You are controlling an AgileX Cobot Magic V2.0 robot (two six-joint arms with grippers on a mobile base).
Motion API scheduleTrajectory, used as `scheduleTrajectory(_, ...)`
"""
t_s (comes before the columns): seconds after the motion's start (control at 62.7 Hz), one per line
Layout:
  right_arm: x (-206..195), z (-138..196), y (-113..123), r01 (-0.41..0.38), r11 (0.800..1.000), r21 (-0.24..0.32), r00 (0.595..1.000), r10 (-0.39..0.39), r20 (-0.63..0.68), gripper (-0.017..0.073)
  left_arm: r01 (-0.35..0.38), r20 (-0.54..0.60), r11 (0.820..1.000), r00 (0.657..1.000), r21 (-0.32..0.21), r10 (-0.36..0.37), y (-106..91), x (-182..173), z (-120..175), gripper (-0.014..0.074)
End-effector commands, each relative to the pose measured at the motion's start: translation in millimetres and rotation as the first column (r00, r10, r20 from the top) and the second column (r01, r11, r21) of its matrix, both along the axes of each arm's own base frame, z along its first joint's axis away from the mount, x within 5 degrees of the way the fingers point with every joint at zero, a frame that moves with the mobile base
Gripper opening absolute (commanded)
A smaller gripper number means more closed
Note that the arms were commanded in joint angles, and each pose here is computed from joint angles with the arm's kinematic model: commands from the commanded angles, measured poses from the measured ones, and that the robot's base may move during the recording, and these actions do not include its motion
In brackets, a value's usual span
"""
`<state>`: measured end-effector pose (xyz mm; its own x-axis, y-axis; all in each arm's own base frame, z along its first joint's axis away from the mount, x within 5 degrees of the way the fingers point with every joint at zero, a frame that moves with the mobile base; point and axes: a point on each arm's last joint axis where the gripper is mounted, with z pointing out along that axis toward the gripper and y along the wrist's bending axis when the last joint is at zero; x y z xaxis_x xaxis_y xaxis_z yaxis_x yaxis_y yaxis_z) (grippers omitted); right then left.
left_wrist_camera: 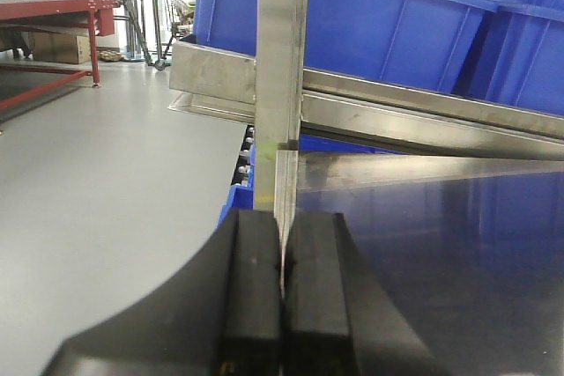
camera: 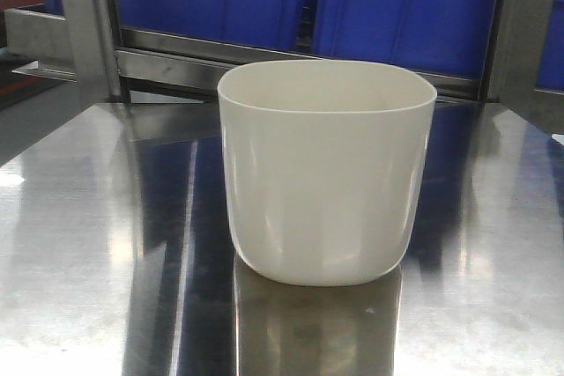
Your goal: Move white bin to right shelf second layer
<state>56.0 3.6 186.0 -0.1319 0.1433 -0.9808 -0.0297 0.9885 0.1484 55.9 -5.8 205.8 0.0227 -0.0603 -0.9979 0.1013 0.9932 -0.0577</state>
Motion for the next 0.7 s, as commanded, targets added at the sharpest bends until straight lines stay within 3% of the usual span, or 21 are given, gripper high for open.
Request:
scheduleTrajectory(0.0,-1.4,14.4,-1.4,0.017,1.0,-0.007,0.992,-0.016,0.121,0.0055,0.001,0.05,1.0,0.999,-0.025,0.001,0.2,1.0,-4.5,0.0085)
scheduleTrajectory(0.686,-1.4,14.4,-1.4,0.017,1.0,-0.007,0.992,-0.016,0.121,0.0055,0.001,0.05,1.0,0.999,-0.025,0.001,0.2,1.0,-4.5,0.0085)
